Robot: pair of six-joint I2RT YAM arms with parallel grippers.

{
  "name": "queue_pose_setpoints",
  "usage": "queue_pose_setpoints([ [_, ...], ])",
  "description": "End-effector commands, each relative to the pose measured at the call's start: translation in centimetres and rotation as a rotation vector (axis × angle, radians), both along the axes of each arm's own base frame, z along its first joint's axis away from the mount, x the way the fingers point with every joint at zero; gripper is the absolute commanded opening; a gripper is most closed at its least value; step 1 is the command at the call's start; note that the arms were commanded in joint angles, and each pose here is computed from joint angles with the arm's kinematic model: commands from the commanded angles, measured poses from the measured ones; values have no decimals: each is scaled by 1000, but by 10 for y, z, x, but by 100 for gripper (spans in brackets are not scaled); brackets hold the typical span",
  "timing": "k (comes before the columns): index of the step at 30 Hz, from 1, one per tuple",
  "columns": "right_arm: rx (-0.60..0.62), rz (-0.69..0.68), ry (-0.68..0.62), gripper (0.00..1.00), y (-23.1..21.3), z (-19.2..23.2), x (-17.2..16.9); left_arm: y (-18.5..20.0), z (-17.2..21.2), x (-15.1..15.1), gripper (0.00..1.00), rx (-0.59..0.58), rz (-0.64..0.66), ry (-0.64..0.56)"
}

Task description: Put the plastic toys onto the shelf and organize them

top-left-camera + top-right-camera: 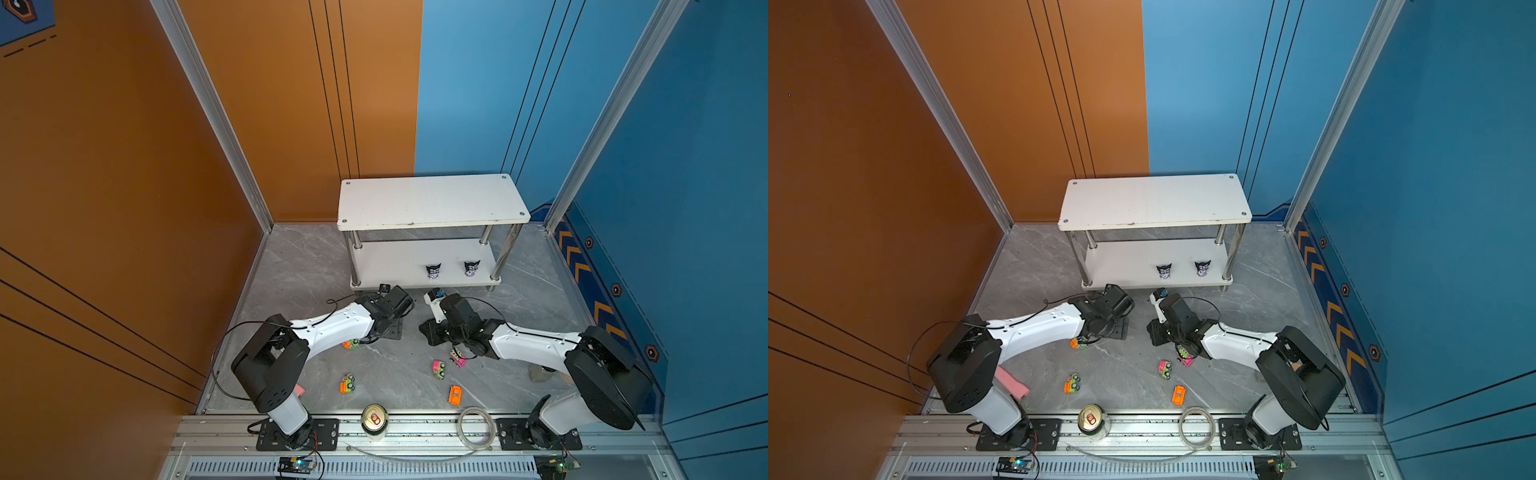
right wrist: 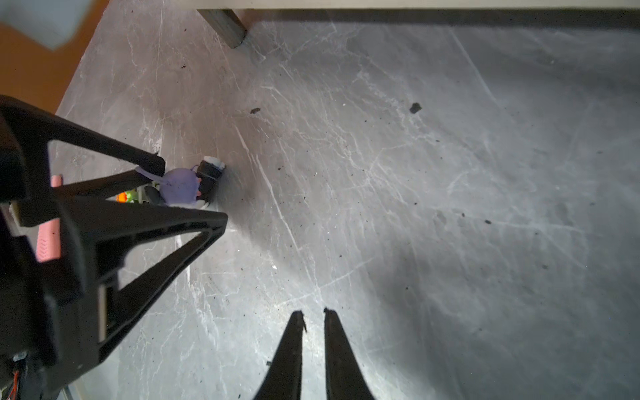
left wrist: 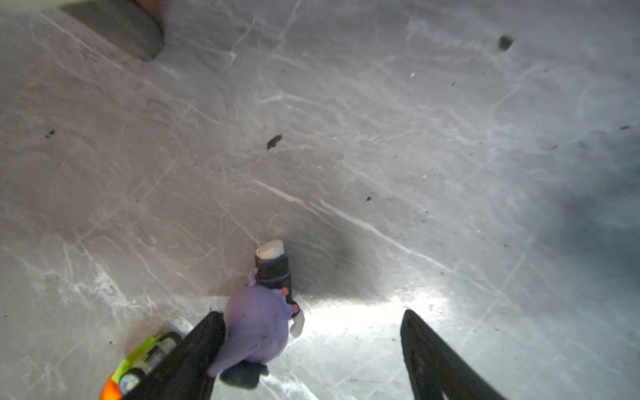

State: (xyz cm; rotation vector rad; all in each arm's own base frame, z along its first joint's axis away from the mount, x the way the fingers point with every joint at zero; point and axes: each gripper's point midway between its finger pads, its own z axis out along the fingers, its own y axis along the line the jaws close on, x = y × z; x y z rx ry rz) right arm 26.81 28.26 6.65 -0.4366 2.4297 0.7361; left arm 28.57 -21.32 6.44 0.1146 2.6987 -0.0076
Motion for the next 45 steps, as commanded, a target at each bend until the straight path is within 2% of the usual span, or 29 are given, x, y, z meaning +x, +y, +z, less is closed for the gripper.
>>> queue_pose_setpoints([
  [1,20,-5,10,16,1,3,1,-21,17,9,81,-24,-49,-19],
  [9,28,-21,0,16,-5,9,3,-35,29,8,82,13,-81,-25],
  [15,49,-13,11,16,-1,11,1,-16,46,0,81,40,-34,-66],
  [22,61,-7,22,16,2,11,0,21,49,-21,51,23,63,-90],
  [26,60,-3,27,16,3,10,-2,41,32,-28,44,32,116,-44],
  [29,52,-4,21,16,2,10,-2,51,23,-28,44,33,149,-14],
  [33,47,-5,20,16,1,10,-1,51,15,-24,61,-29,157,-1],
  [36,44,-5,23,16,1,8,-1,54,13,-21,64,-52,165,-7],
  [40,41,-4,28,16,1,6,-1,52,0,-17,63,-107,175,10],
  [45,27,-10,26,16,-2,5,1,45,-10,-12,50,-111,162,35],
])
